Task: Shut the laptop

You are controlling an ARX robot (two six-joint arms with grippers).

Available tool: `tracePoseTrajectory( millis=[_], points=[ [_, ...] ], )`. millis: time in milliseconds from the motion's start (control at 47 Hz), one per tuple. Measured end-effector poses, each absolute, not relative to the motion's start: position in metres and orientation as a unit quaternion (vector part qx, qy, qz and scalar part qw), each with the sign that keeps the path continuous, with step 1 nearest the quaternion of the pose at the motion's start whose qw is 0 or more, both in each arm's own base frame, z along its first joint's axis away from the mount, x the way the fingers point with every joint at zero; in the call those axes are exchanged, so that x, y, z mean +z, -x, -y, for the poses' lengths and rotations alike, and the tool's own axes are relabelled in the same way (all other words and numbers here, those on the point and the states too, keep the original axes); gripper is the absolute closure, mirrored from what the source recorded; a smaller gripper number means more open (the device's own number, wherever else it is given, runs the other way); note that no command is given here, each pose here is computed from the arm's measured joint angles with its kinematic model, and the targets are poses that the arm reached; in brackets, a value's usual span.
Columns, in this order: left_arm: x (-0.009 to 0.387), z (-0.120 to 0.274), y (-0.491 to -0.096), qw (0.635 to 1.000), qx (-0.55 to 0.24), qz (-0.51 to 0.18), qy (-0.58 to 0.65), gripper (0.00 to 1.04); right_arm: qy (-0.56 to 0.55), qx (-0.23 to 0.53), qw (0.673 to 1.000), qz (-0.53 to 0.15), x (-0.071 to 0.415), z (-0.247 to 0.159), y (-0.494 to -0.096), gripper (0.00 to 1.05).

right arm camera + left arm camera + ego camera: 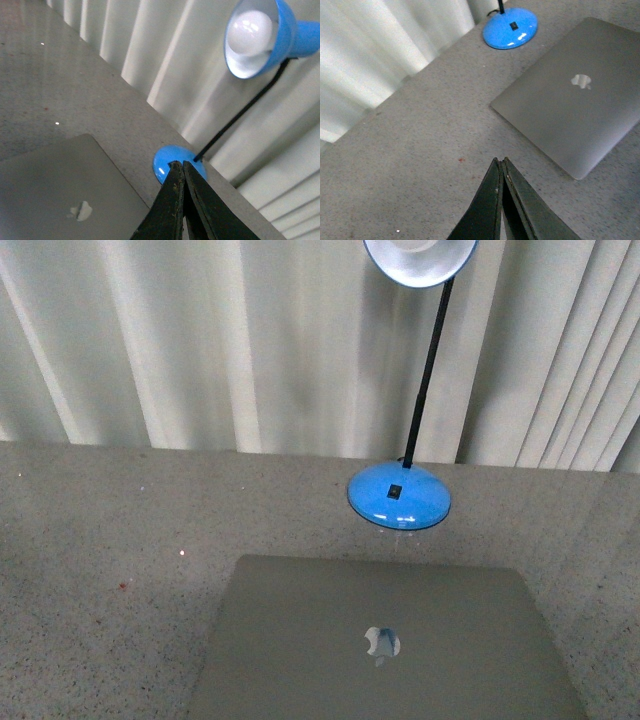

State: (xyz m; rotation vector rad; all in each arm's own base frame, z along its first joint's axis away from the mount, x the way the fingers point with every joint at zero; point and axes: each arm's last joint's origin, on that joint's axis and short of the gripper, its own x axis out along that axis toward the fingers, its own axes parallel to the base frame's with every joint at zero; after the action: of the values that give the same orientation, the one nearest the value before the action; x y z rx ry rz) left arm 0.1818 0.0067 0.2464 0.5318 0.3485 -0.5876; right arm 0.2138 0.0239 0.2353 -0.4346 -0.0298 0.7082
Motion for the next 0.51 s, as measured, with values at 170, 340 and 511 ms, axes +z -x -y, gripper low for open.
tracePoseTrajectory(
  millis=[170, 340, 511],
  points=[
    [0.255, 0.000, -0.168, 0.909, -0.283, -0.163, -0.257, 0.93, 0.219, 0.355, 0.908, 0.047, 0.247, -0.036, -0.195, 1.02],
    [0.251, 0.001, -0.153, 0.986, -0.042, -0.034, -0.160, 1.01, 0.092, 0.074, 0.993, 0.002, 0.236, -0.032, -0.171, 1.02],
    [0.231, 0.000, -0.134, 1.000, 0.001, 0.002, -0.023, 1.01, 0.016, 0.006, 1.000, -0.004, 0.213, -0.018, -0.153, 1.02]
  ],
)
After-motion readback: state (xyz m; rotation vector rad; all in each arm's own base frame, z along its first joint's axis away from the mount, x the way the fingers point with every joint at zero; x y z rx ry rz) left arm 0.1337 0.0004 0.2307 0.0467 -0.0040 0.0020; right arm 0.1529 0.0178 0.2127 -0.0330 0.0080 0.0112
